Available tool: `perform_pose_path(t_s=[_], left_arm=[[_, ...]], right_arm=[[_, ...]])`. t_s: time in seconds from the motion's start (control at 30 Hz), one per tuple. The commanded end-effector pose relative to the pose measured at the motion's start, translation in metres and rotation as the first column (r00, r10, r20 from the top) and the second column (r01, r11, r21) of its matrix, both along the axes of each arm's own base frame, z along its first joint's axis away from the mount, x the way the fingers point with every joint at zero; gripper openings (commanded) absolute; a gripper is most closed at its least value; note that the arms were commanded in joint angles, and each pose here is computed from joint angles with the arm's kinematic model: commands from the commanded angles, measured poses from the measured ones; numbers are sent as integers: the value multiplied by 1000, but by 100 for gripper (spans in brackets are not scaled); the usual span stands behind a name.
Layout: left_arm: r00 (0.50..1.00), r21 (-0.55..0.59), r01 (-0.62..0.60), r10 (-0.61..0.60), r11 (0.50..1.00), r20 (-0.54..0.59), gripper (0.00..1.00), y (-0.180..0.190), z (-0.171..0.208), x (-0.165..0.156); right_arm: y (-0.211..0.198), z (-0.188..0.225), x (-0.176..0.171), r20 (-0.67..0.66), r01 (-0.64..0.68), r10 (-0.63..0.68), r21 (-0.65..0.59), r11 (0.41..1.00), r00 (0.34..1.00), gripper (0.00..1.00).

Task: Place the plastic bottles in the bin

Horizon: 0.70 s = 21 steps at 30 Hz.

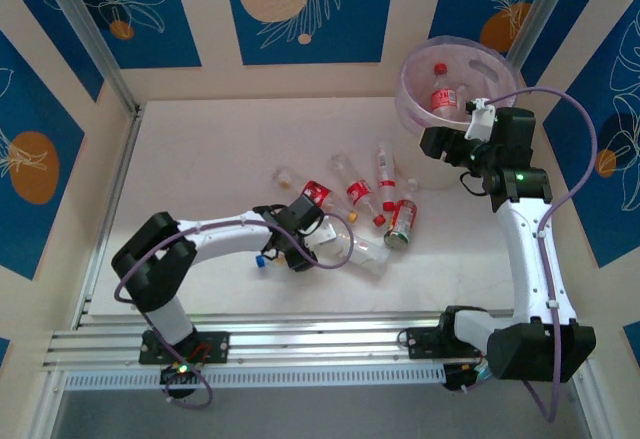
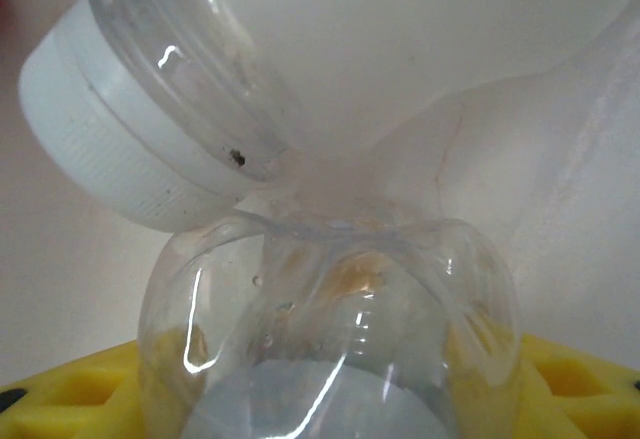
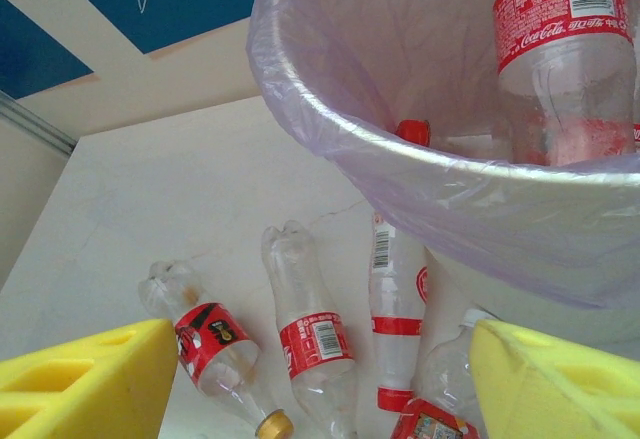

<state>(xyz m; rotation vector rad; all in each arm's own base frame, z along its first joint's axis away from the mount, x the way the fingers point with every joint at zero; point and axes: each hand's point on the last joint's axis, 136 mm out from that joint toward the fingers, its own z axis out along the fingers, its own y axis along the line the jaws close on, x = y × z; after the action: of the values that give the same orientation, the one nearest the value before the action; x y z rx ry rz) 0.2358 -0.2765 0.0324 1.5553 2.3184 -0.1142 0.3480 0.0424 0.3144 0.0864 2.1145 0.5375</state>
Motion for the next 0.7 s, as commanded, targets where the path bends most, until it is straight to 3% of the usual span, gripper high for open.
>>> perform_pose_path(t_s=[0.0,0.1,0.37,0.57,0.67], left_arm=[[999,36,-35,35,999,11,52,6,-2,6],[998,39,-57,56,998,22,43,7,0,8],[977,-32,-186,188,982,99,39,19,39,28],[912,-193,-390,406,900,49,33,32,91,51],[866,-277,-482,501,831,-1,32,37,114,57]], right_arm=[[2,3,-5,11,-9,9,19,1000,1000,77],[2,3,-6,11,-10,9,20,1000,1000,77],[12,11,-11,24,-51,50,62,997,998,77],[49,23,-22,61,-190,184,116,975,981,77],[79,31,-32,97,-305,295,121,945,951,77]])
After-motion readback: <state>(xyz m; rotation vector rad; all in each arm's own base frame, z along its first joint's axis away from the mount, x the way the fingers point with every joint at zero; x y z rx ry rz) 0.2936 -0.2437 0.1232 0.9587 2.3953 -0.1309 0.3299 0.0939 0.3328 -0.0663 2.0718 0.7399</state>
